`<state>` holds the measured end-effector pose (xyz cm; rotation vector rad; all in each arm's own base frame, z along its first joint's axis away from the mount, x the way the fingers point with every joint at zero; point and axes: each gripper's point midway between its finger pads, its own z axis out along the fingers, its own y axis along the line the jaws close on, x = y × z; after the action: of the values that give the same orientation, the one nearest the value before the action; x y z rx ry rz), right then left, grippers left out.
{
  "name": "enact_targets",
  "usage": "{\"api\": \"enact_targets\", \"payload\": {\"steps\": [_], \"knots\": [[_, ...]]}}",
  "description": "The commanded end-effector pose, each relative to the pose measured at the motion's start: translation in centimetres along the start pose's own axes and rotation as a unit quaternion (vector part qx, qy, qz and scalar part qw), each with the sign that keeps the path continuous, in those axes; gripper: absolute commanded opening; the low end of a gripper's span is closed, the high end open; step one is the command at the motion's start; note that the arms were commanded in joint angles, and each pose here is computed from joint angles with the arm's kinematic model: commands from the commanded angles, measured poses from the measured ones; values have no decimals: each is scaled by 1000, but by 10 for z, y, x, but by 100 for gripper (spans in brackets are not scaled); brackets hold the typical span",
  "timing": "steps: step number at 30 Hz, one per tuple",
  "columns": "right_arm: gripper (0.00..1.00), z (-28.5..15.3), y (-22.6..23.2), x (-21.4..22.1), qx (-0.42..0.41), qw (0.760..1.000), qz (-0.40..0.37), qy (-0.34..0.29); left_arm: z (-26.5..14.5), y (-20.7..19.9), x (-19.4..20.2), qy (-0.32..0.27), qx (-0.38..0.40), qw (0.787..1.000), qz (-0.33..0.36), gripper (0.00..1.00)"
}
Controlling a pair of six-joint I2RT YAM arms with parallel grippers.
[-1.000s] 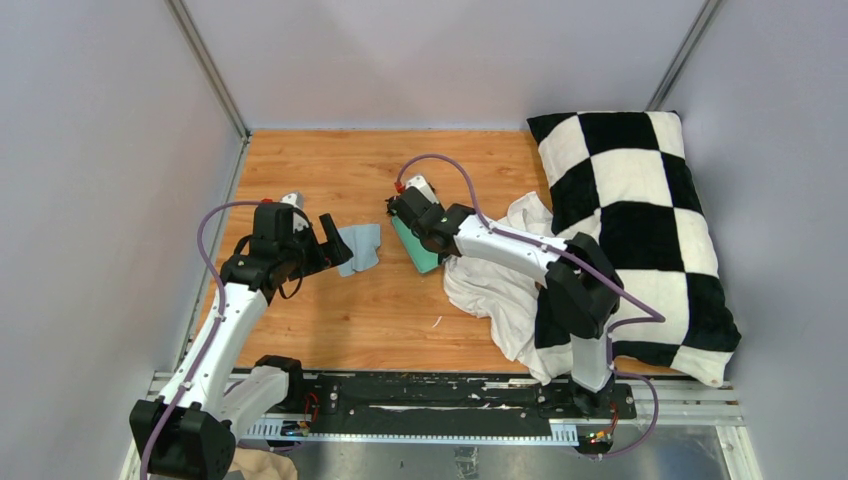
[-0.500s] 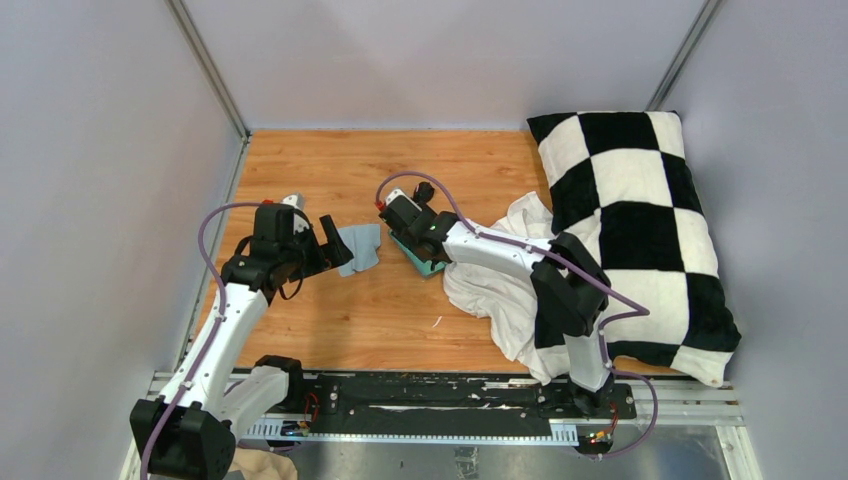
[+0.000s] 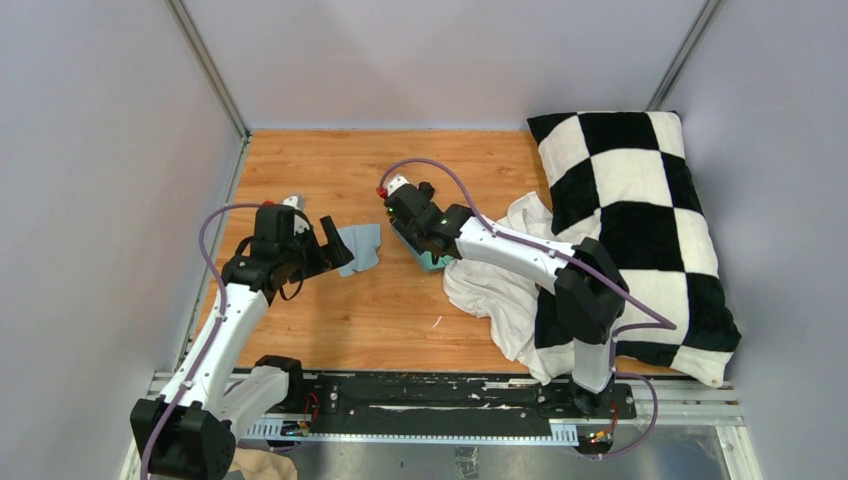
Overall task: Organize the sunglasses
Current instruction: Adjust the sunglasses case at the center of the board.
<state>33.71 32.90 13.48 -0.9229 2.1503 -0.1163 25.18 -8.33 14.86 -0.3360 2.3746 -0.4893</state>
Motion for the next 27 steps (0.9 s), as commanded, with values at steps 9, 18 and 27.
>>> {"api": "enact_targets", "payload": {"steps": [9,18,27], "knots": [[1,30,36,13,-91,990,101,45,-2,3,6,4,-2,1000,-1,100],[0,55,69,36,-150,979,108,88,0,6,8,7,-6,1000,1,100],[0,54,72,29,-159,978,107,81,2,4,6,8,-4,1000,1,100]]}}
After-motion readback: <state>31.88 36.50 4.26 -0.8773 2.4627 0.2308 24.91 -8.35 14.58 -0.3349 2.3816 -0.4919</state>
